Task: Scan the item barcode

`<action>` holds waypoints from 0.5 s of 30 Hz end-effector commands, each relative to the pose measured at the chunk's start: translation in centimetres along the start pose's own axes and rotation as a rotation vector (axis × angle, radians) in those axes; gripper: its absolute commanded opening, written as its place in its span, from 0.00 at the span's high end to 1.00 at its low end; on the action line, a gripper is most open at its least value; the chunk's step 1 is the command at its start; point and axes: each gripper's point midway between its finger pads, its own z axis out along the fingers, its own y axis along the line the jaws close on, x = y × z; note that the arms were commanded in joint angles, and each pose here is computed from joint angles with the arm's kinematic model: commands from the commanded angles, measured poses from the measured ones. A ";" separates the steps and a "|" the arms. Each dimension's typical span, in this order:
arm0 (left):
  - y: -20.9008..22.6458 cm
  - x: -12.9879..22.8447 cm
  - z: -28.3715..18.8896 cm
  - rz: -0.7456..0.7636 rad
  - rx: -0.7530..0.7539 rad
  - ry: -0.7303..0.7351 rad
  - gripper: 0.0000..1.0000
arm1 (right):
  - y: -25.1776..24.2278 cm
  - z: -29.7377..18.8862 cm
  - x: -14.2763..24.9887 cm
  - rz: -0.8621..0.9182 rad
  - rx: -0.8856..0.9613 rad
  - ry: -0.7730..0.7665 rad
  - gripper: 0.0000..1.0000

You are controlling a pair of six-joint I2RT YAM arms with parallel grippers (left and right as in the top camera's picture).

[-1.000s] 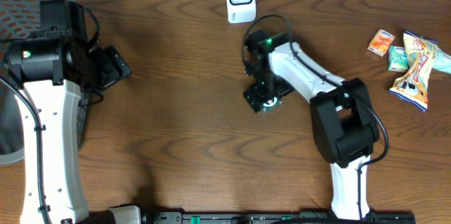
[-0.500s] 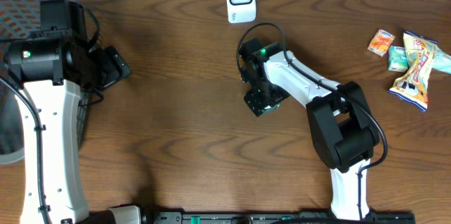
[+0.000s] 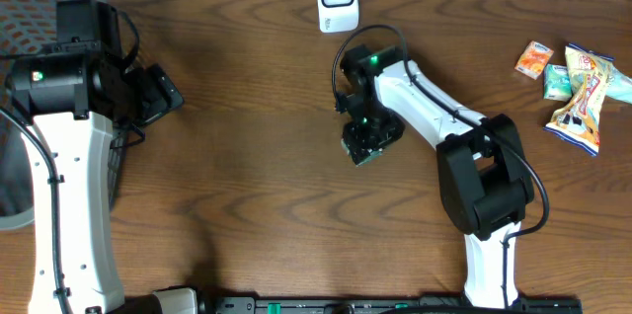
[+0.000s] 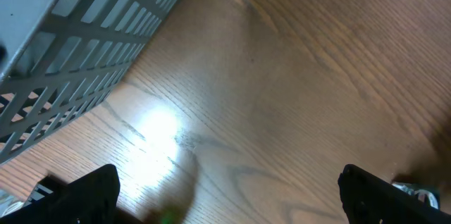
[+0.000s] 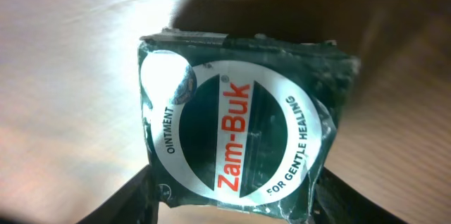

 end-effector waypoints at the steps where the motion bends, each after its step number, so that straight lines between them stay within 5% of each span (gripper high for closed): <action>1: 0.2 0.0 0.3 -0.006 -0.012 0.009 0.02 | 2.9 -2.0 -0.6 -0.090 -0.219 -0.055 0.46; 8: 0.2 0.0 0.3 -0.006 -0.012 0.009 0.02 | 3.7 -3.2 -0.1 -0.142 -0.369 -0.078 0.47; 15: 0.2 0.1 0.3 -0.006 -0.012 0.009 0.02 | -1.0 -2.0 -0.6 -0.076 -0.092 -0.059 0.44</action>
